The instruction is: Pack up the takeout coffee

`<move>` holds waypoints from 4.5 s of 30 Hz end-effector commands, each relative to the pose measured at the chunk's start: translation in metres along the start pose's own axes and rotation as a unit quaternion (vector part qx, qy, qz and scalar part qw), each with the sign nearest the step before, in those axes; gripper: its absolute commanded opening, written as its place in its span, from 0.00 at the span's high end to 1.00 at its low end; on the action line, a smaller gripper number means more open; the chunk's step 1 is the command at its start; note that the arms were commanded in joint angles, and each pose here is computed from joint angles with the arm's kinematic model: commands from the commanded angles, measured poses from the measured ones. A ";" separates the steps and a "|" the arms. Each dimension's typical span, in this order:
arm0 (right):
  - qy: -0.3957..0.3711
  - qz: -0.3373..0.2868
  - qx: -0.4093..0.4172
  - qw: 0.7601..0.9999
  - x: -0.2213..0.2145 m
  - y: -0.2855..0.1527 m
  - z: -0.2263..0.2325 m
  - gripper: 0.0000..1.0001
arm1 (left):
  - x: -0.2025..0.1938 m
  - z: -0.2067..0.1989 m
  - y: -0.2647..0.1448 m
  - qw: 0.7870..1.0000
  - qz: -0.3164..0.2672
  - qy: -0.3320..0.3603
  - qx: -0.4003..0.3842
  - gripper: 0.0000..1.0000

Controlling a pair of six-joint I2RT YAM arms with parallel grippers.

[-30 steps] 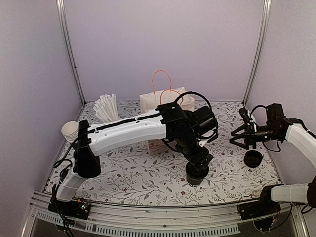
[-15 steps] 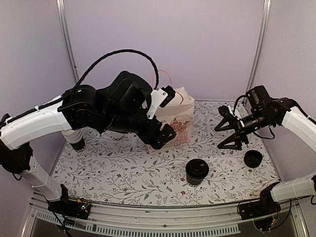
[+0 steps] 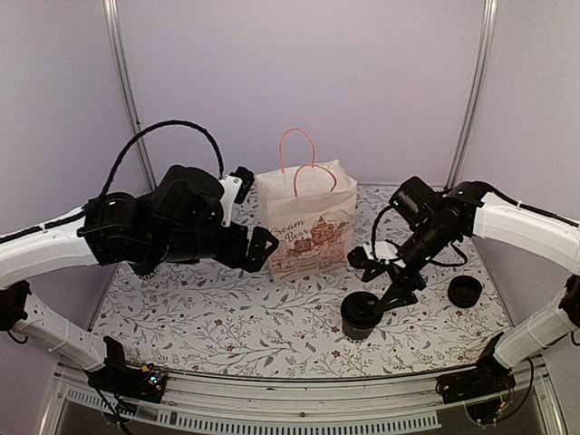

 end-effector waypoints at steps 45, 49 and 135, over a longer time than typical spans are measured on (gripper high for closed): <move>-0.026 0.130 -0.009 0.991 0.000 0.034 -0.003 0.14 | -0.006 0.018 0.014 0.996 0.002 -0.080 -0.032 0.05; -0.021 0.142 -0.010 0.990 -0.008 0.039 -0.005 0.14 | -0.007 0.018 0.014 0.996 0.003 -0.080 -0.033 0.05; -0.034 -0.112 -0.399 0.909 0.066 -0.250 -0.082 0.45 | 0.129 0.083 0.157 0.988 0.062 0.113 -0.085 1.00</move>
Point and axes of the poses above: each gripper's point midway between its finger pads, its own y axis out along the fingers, its own z axis along the line the jaws close on, x = y × z, the point moved 2 cm from there along -y, back along the fingers, and after that the axes turned 1 degree about -y, right-handed, at the moved point
